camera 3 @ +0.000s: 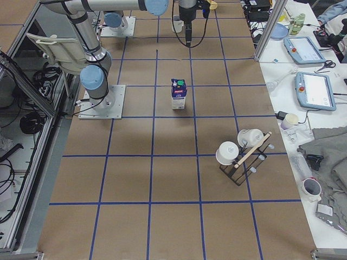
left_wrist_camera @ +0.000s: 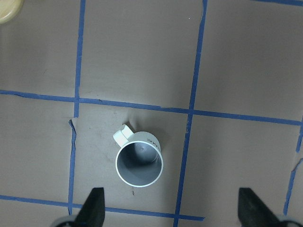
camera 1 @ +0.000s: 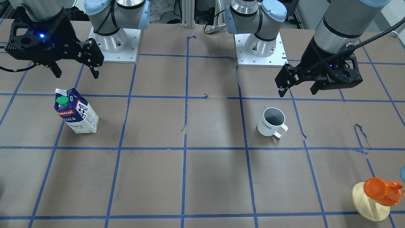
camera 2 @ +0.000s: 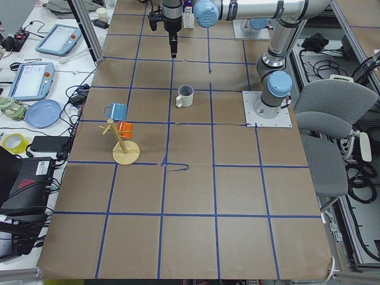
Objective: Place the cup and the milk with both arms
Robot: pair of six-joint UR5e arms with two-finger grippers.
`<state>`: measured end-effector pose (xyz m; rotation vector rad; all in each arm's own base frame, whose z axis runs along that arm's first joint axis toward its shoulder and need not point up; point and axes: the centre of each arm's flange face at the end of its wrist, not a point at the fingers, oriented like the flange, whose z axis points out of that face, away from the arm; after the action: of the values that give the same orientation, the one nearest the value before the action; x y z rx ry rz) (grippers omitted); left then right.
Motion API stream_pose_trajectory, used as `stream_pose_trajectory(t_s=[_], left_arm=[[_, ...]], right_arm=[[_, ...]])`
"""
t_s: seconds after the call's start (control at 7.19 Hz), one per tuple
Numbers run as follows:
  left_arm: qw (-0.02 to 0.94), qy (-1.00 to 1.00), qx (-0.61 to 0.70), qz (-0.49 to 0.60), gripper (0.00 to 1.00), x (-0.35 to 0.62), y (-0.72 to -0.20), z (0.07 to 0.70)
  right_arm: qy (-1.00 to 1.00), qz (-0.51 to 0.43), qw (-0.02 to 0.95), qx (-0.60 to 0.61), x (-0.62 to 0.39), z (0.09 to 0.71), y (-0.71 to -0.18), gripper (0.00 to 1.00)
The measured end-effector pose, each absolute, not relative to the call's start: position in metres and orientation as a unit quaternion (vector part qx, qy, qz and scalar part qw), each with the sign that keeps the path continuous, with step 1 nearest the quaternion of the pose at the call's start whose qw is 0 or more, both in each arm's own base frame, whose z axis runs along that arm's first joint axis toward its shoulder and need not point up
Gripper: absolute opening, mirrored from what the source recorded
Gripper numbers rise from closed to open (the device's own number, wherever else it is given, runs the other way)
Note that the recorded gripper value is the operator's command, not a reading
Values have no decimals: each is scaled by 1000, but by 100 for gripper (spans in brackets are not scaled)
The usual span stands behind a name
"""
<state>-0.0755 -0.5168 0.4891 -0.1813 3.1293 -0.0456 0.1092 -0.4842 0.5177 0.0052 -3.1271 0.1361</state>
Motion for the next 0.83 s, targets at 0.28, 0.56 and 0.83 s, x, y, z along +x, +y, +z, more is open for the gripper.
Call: stream_pose_trajectory(t_s=[0.28, 0.56, 0.83], left_arm=[[4, 998, -58, -13, 100, -75, -517, 487], [4, 998, -58, -13, 100, -76, -517, 486], [4, 998, -58, -9, 100, -75, -520, 482]], right_arm=[[-999, 44, 6, 1, 109, 518, -484, 100], [-999, 45, 5, 1, 109, 519, -484, 100], [-999, 45, 5, 0, 109, 519, -484, 100]])
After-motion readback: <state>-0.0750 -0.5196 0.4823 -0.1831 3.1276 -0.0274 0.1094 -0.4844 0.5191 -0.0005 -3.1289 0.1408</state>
